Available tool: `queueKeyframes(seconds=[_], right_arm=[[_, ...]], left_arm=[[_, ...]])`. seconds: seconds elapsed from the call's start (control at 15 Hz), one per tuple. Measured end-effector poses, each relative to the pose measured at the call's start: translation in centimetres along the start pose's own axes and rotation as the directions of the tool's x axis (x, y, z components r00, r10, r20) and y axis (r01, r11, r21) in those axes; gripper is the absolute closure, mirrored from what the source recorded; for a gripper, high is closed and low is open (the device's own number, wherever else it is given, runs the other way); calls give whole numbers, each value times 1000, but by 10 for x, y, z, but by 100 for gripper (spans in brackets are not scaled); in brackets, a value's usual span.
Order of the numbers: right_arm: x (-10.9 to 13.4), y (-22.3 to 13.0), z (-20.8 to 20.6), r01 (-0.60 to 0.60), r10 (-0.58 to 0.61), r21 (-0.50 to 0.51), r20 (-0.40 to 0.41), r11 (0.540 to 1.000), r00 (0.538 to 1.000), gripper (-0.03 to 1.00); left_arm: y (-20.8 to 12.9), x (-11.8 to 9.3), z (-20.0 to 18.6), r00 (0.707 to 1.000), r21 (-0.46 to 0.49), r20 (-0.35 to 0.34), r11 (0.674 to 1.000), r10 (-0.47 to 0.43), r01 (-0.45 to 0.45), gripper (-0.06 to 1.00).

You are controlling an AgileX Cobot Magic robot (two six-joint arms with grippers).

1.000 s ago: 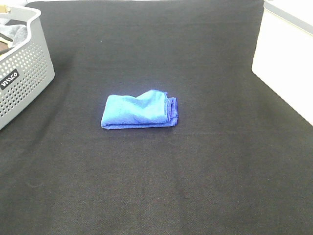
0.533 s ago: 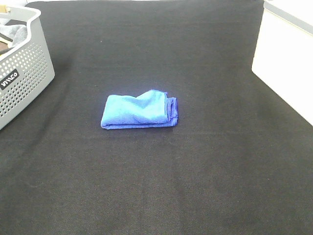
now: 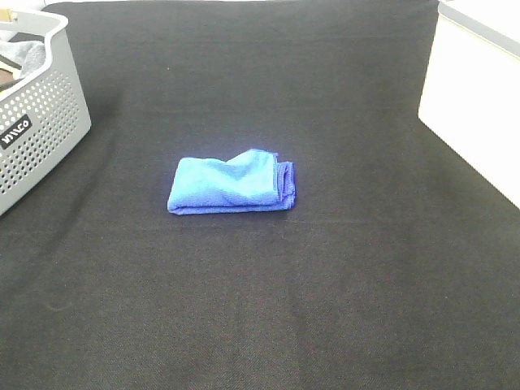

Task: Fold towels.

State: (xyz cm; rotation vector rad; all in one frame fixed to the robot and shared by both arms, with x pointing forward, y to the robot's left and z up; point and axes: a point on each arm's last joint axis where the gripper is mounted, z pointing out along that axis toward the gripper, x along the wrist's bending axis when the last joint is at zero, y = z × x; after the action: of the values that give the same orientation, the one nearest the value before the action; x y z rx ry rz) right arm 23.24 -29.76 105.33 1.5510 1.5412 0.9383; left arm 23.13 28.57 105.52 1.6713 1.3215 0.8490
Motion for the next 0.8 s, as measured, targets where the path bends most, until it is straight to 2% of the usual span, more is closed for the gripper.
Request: queueKeyframes(seconds=[0.8], right_arm=[[0, 0, 0, 0, 0, 0, 0, 1000, 1000, 20]], left_arm=[[0, 0, 0, 1000, 0, 0, 1000, 0, 0, 29]])
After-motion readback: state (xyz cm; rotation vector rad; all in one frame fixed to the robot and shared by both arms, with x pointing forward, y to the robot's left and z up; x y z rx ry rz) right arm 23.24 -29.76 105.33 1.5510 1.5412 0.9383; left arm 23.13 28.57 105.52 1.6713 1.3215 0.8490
